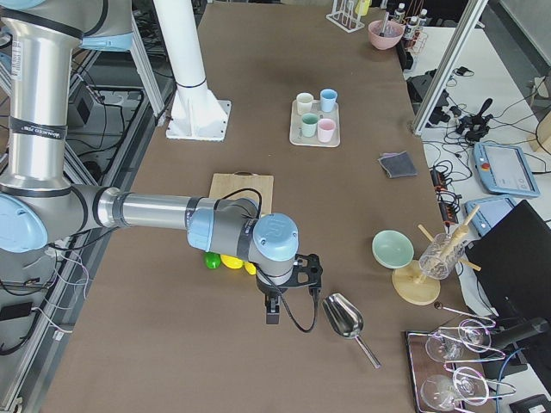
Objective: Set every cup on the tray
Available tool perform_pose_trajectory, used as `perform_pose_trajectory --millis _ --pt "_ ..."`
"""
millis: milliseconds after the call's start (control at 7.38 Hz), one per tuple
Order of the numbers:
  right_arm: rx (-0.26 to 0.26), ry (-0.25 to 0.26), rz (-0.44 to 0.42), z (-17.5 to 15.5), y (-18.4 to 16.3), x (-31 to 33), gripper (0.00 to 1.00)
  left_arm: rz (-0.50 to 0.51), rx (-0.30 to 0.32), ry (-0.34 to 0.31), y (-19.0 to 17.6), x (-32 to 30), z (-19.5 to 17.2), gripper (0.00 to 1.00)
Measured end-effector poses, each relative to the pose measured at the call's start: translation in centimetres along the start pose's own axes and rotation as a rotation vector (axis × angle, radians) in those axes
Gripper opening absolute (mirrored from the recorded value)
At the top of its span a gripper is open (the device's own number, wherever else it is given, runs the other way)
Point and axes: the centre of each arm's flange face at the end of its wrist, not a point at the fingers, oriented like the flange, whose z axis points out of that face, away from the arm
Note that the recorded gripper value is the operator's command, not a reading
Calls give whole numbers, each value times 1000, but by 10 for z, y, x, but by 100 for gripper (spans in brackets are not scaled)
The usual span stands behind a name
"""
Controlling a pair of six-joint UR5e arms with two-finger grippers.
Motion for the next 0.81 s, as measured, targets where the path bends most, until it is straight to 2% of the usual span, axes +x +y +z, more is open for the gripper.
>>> perform_pose_trajectory --millis 271,542,812 --pt "11 -47 -52 5 -16 -19 100 -29 -23 61 19 -9 22 98" --pt "-7 -36 -112 10 -39 -42 100 -56 -49 79 45 -25 49 98" --pt "-29 -24 -143 18 -47 -55 100 -53 -39 79 67 -33 61 98"
